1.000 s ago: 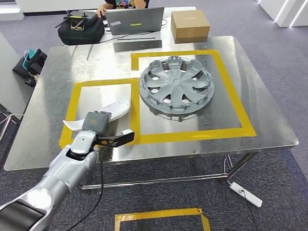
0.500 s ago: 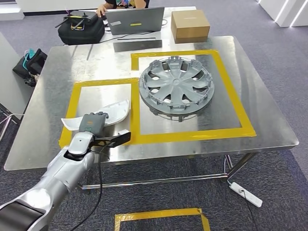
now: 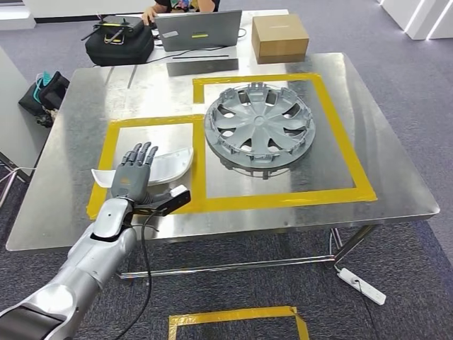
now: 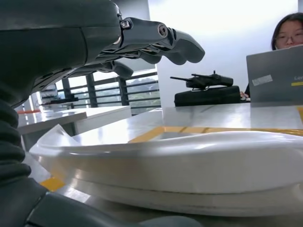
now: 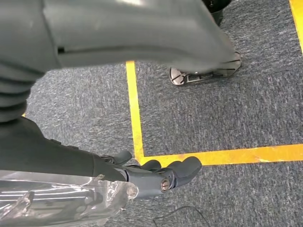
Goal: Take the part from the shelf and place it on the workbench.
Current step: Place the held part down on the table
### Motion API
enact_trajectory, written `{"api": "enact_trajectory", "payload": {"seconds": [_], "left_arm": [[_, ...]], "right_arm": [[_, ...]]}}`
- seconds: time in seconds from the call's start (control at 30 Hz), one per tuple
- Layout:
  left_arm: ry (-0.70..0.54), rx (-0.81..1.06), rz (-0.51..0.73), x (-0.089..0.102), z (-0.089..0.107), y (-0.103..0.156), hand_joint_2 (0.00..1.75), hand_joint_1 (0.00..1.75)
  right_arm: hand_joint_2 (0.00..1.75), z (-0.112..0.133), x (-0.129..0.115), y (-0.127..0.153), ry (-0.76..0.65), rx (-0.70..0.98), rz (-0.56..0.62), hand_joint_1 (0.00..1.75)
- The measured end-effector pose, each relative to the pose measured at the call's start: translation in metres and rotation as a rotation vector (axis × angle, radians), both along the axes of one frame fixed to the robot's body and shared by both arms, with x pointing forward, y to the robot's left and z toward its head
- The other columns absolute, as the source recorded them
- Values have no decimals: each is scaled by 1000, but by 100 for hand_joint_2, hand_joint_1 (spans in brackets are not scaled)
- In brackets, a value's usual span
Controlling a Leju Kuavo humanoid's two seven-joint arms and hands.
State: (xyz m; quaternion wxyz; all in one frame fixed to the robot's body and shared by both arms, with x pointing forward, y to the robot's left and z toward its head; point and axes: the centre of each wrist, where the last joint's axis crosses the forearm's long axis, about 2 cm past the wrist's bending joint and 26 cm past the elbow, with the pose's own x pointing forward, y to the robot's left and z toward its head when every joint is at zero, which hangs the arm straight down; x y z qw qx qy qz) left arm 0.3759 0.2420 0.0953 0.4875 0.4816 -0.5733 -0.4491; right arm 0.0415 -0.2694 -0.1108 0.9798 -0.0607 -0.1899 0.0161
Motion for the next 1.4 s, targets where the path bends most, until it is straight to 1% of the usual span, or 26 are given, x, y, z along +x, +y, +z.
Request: {"api": "enact_trajectory", "payload": {"seconds": [0.17,0.23,0.3,0.43,0.57,0.63,0.7,0.77,0.87,1.0,1.13,1.27,1.4], "left_arm": [[-6,-46,-11,-3,-2,0,0,0],[-20,-119,-40,-6,-3,-2,0,0],[-43,-221,-75,-13,-3,-8,0,0],[-104,-397,-142,-34,-2,-23,0,0],[-179,-591,-200,-57,4,-33,0,0],[-263,-709,-230,-72,9,-36,0,0],[-375,-814,-250,-87,19,-36,0,0],[-460,-875,-261,-99,29,-34,0,0],[-517,-906,-270,-108,38,-31,0,0],[-590,-974,-275,-116,45,-28,0,0],[-701,-1085,-243,-132,51,-15,0,0],[-728,-1201,-226,-148,49,2,0,0],[-716,-1221,-250,-159,43,17,0,0]], "right_arm": [[0,0,0,0,0,0,-2,0],[0,0,0,1,-1,-1,-6,0],[0,0,-1,1,-4,-3,-14,0],[0,0,-1,1,-13,-3,-37,0],[0,0,-3,2,-18,-3,-71,0],[0,0,-5,3,-18,-6,-88,0],[0,0,-7,4,-15,-8,-103,0],[0,-1,-9,5,-12,-9,-114,0],[0,-1,-10,6,-11,-7,-120,0],[0,-1,-10,7,-10,-9,-129,0],[0,-1,-12,7,-7,-15,-153,0],[0,-1,-12,7,-10,-14,-177,0],[0,-1,-13,7,-12,-11,-190,0]]}}
